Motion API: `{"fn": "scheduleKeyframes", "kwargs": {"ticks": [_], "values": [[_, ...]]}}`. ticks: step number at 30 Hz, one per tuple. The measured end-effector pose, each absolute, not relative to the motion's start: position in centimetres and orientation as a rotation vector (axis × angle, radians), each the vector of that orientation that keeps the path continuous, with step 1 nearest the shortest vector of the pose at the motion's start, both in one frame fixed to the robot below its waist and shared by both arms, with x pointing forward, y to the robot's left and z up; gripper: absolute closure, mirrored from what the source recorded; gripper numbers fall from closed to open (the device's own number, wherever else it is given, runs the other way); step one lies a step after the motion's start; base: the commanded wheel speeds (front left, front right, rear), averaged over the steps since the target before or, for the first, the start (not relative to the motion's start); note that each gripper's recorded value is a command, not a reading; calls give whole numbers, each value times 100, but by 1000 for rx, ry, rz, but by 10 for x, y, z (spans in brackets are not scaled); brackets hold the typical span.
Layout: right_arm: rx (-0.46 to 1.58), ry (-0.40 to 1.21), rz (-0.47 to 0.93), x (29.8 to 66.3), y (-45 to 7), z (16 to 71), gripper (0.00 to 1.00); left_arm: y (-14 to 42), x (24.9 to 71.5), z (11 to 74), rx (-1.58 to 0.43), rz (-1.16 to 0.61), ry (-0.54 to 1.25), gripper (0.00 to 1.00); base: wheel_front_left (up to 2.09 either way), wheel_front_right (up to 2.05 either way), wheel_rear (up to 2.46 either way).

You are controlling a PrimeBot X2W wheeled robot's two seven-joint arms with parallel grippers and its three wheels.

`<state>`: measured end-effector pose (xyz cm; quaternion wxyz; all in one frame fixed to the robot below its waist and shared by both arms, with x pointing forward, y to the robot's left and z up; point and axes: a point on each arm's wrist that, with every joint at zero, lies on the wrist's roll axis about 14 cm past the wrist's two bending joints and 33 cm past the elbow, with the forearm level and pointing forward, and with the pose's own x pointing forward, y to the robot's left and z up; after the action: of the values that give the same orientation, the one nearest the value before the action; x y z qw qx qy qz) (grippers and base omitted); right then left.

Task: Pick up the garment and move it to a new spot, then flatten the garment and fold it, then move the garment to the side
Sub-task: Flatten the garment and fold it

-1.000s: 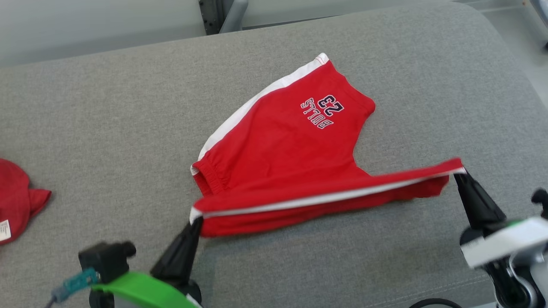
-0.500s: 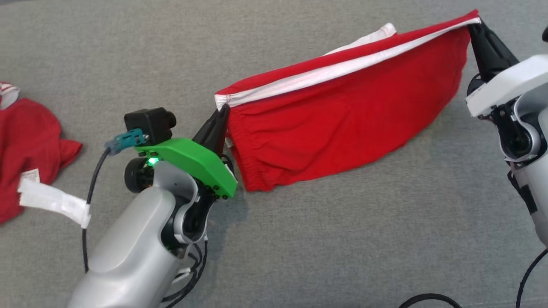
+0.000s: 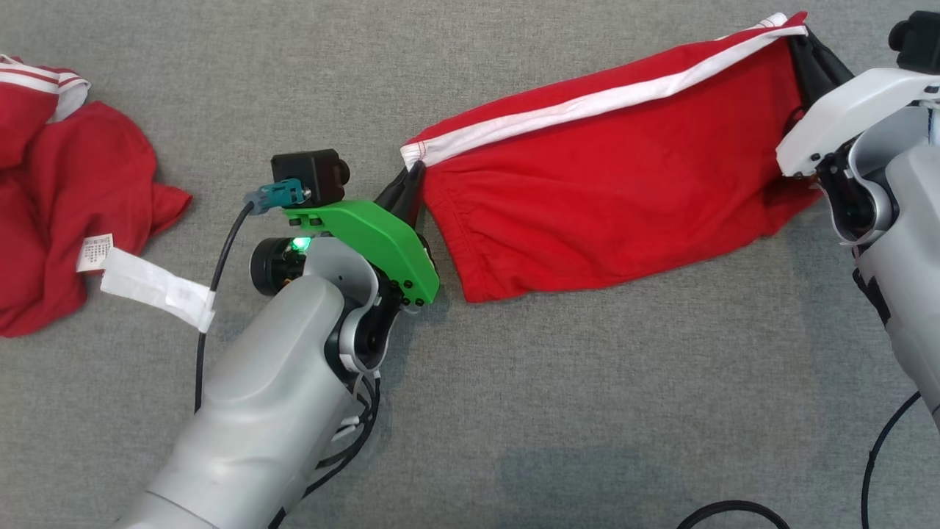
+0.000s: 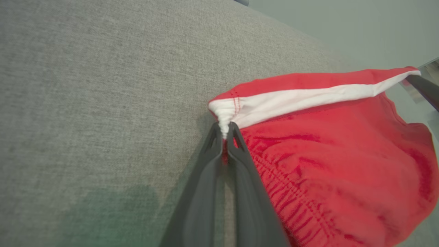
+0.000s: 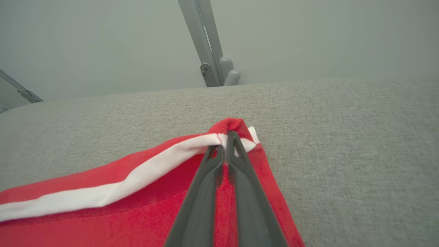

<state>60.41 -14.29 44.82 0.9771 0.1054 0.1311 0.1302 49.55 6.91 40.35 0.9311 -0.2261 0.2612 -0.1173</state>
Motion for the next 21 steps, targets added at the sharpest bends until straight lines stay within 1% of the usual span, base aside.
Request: {"fn": "scheduleKeyframes", "kwargs": {"ticks": [1, 2, 5, 9, 12, 16, 21], "values": [[209, 272, 265, 604, -141, 446, 0, 69, 497, 404, -460, -242, 527, 14, 0, 0, 0], [204, 273, 274, 603, -139, 446, 0, 68, 498, 405, -457, -247, 521, 0, 0, 0, 0], [172, 253, 312, 599, -132, 455, 0, 61, 499, 414, -438, -283, 475, 0, 0, 0, 0], [106, 225, 336, 595, -137, 470, 0, 58, 493, 428, -436, -315, 413, 0, 0, 0, 0], [31, 270, 361, 577, -144, 472, 0, 56, 470, 439, -393, -359, 356, 0, 0, 0, 0], [-56, 302, 320, 568, -171, 477, 0, 56, 446, 459, -284, -410, 255, 0, 0, 0, 0], [-76, 342, 280, 569, -182, 469, 0, 64, 434, 474, -223, -395, 167, 0, 0, 0, 0]]}}
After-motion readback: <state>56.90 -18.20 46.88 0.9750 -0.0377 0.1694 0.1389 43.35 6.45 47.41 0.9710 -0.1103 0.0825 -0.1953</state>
